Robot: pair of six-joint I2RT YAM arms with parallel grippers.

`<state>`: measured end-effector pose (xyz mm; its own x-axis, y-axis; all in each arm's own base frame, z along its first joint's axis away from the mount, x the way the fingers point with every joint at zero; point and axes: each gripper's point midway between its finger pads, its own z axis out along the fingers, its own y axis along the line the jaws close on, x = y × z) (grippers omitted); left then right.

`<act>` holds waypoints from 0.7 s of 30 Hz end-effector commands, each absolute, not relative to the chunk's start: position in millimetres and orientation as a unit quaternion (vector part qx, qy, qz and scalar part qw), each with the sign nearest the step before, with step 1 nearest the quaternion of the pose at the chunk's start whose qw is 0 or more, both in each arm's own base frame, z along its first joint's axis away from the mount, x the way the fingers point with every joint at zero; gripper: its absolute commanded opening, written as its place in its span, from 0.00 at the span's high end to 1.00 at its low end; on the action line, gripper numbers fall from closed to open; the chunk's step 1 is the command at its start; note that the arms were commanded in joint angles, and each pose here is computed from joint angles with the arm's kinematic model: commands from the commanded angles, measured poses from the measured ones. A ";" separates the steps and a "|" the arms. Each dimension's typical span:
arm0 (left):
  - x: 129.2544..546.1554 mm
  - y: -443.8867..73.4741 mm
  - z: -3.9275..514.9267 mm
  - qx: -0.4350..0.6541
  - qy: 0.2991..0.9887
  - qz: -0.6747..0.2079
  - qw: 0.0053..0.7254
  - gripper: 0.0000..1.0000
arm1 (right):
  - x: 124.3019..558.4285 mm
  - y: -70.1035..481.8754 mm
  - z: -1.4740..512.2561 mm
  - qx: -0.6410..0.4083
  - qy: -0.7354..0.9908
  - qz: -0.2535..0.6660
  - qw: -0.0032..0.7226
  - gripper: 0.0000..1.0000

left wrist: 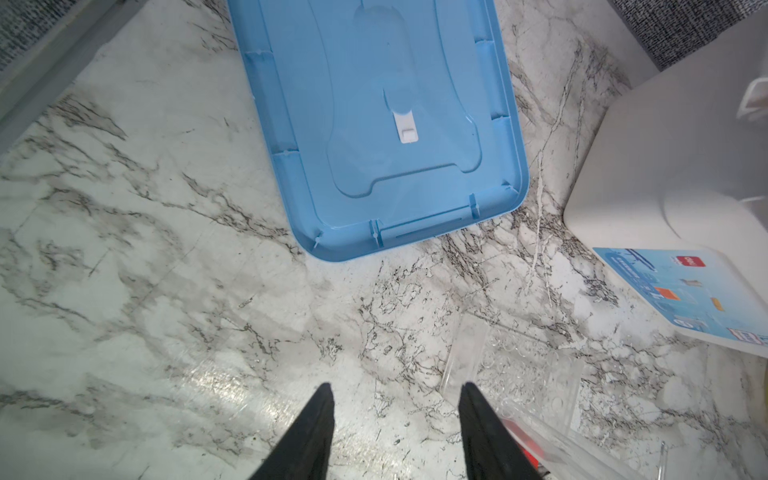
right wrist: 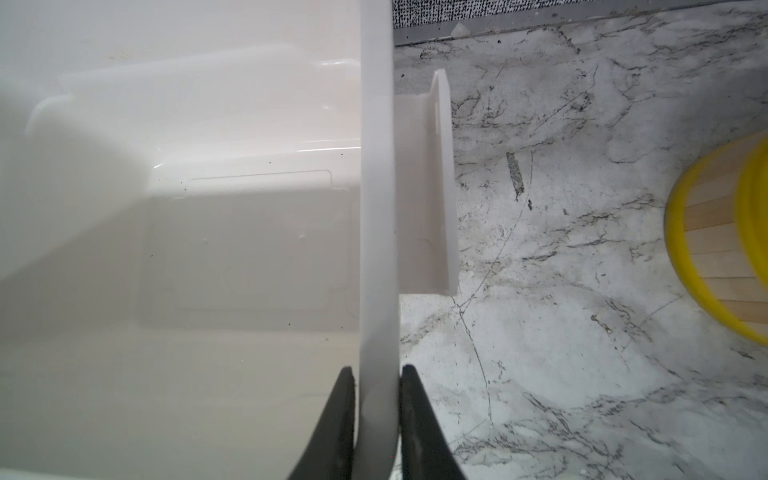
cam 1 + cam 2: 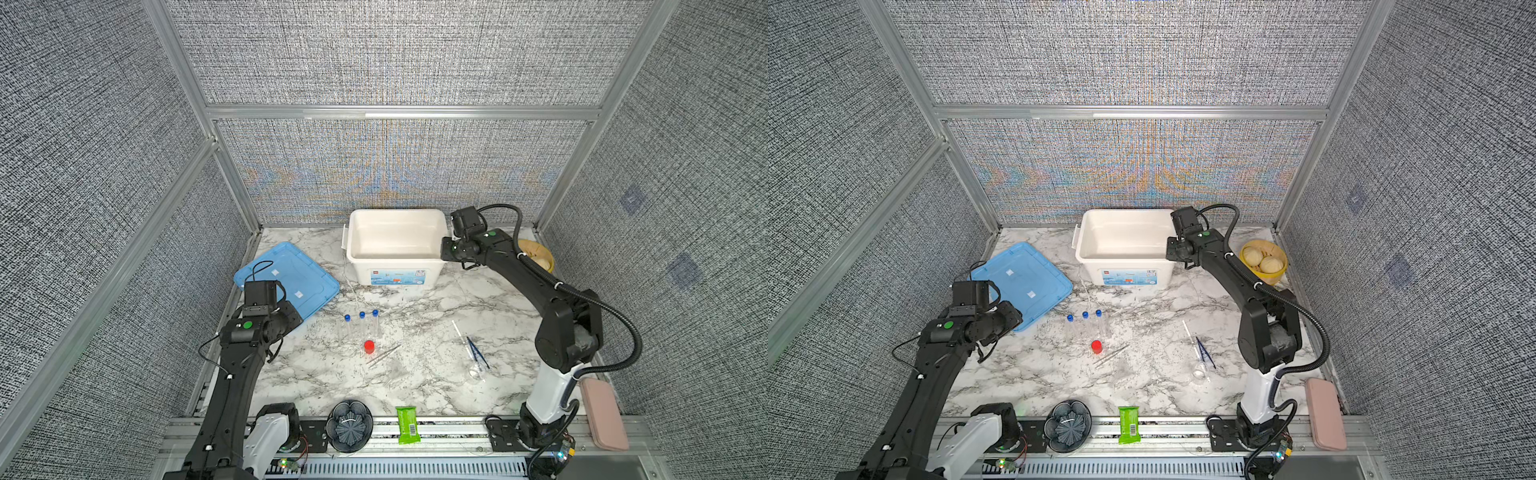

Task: Organize the chemistry lab equipment

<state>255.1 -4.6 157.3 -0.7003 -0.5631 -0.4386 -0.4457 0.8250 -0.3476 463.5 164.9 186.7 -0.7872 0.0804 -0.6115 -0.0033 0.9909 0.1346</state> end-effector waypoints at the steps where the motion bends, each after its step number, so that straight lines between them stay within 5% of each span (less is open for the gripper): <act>1: 262.6 -9.0 159.7 -0.278 0.910 -0.128 0.279 0.49 | 448.2 160.8 186.7 0.022 0.947 0.056 0.316 0.83; 10: 260.6 -12.9 149.8 -0.290 0.910 -0.138 0.261 0.49 | 405.1 163.2 175.4 -0.007 0.954 0.058 0.293 0.95; 21: 266.6 -21.1 153.3 -0.289 0.909 -0.163 0.253 0.49 | 387.3 155.2 183.8 0.004 0.953 0.061 0.298 0.94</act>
